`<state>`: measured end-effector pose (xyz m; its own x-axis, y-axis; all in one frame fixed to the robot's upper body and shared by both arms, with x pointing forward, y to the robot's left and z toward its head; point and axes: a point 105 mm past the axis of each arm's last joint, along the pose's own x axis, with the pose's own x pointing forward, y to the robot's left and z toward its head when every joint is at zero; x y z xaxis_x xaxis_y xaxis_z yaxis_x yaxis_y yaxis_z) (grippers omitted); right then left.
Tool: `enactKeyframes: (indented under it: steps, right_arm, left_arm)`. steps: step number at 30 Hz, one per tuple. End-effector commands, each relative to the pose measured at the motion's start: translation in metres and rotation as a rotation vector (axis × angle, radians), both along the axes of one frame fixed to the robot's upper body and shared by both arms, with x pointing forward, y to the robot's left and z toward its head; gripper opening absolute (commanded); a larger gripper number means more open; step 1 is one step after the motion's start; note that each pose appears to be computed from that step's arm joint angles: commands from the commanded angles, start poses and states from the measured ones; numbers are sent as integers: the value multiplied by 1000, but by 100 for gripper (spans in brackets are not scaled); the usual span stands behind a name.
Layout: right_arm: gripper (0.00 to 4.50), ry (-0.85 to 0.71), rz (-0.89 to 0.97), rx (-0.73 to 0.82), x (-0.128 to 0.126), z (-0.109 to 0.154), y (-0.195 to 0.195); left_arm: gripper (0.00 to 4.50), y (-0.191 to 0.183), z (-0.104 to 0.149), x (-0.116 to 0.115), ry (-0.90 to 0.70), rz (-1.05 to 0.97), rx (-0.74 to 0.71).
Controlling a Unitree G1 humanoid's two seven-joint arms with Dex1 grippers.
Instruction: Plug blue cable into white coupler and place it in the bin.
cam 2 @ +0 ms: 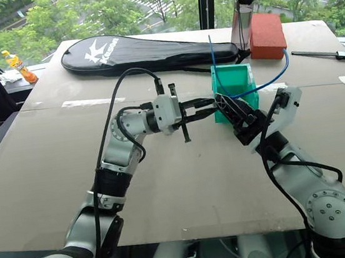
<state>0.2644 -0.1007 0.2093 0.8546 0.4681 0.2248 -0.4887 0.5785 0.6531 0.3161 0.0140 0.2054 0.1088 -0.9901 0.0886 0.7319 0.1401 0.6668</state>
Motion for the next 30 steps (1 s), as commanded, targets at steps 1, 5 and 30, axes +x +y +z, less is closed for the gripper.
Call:
enactKeyframes:
  steps: [1,5,30]
  right_arm:
    - [278,-40,0,16,0,9,2]
    - [100,-45,-9,21,1,10,2]
    - [0,-91,55,-60,5,10,7]
  left_arm:
    - [0,-1,13,-6,-63,-15,-31]
    - [0,-1,13,-7,-62,-15,-33]
    - [253,125,-38,43,490,520,-115]
